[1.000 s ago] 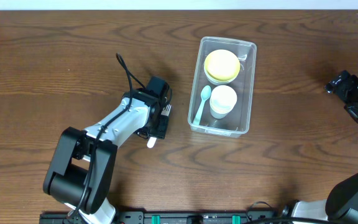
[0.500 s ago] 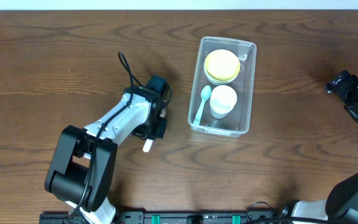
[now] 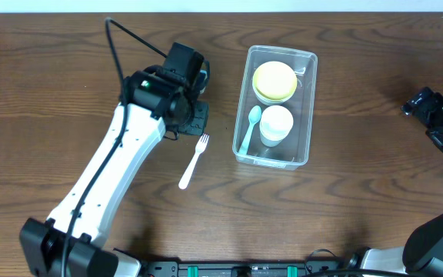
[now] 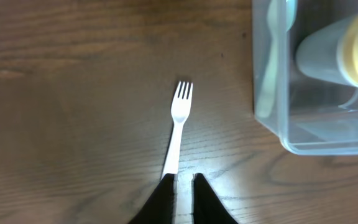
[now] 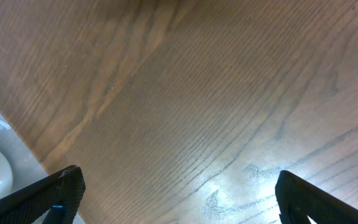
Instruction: Pack container
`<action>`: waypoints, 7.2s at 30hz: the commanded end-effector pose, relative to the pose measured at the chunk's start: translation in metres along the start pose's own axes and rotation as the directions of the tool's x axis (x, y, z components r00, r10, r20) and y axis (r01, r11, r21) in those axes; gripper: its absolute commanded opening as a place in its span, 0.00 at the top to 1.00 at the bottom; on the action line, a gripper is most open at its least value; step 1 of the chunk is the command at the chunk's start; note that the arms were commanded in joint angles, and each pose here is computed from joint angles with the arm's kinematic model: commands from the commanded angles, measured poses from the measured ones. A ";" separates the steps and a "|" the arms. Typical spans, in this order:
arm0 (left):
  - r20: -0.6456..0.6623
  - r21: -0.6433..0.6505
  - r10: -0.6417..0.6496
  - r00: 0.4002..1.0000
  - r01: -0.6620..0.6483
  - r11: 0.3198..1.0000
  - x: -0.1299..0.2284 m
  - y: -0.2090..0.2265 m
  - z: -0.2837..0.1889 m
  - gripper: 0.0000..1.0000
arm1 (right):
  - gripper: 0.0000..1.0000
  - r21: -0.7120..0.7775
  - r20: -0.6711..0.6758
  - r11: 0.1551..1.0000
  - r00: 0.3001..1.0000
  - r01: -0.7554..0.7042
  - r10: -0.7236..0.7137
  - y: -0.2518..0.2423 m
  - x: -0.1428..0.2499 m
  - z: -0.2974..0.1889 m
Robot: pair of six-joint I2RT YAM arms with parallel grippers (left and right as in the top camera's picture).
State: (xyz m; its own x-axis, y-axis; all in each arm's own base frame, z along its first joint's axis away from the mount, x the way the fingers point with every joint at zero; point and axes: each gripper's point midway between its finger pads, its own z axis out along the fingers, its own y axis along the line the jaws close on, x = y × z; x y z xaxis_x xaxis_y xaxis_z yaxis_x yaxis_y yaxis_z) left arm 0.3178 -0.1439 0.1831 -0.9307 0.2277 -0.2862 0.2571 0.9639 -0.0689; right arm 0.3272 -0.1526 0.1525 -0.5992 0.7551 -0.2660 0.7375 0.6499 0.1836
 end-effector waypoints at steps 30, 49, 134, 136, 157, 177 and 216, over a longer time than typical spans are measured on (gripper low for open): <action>-0.338 -0.022 -0.029 0.941 0.023 1.000 0.079 0.011 0.164 0.90 | 0.01 0.006 -0.003 1.000 1.000 -0.017 0.017 -0.002 0.000 0.001; 0.222 0.169 0.165 0.961 -0.204 0.964 -0.043 -0.112 -0.044 0.93 | 0.01 0.006 -0.003 1.000 1.000 -0.017 0.017 -0.002 0.000 0.001; 0.715 -0.062 -0.124 0.688 0.239 0.969 0.104 0.084 -0.100 0.02 | 0.01 0.006 -0.003 1.000 1.000 -0.017 0.017 -0.002 0.000 0.001; 0.715 -0.069 -0.096 0.692 0.207 0.976 0.109 0.084 -0.087 0.02 | 0.01 0.006 -0.003 1.000 1.000 -0.017 0.017 -0.002 0.000 0.001; 0.734 -0.040 -0.089 0.673 0.173 0.984 0.152 0.090 0.011 0.02 | 0.01 0.006 -0.003 1.000 1.000 -0.017 0.017 -0.002 0.000 0.001; 0.699 -0.044 -0.091 0.709 0.170 0.984 0.163 0.091 0.044 0.02 | 0.01 0.006 -0.003 1.000 1.000 -0.017 0.017 -0.002 0.000 0.001; 0.698 -0.044 -0.091 0.711 0.170 0.984 0.163 0.091 0.045 0.02 | 0.01 -0.140 0.146 0.967 0.970 0.212 -0.192 0.072 0.037 -0.066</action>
State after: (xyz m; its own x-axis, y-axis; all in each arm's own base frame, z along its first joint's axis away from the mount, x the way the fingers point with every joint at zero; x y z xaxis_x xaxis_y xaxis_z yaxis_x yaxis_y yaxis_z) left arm 0.2008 -0.0236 0.0900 -0.5041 -0.0329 -0.8630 0.0709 0.9943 -0.0793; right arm 0.3386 -0.1072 0.1819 -0.6661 0.6611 -0.3453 0.6333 0.7459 0.2063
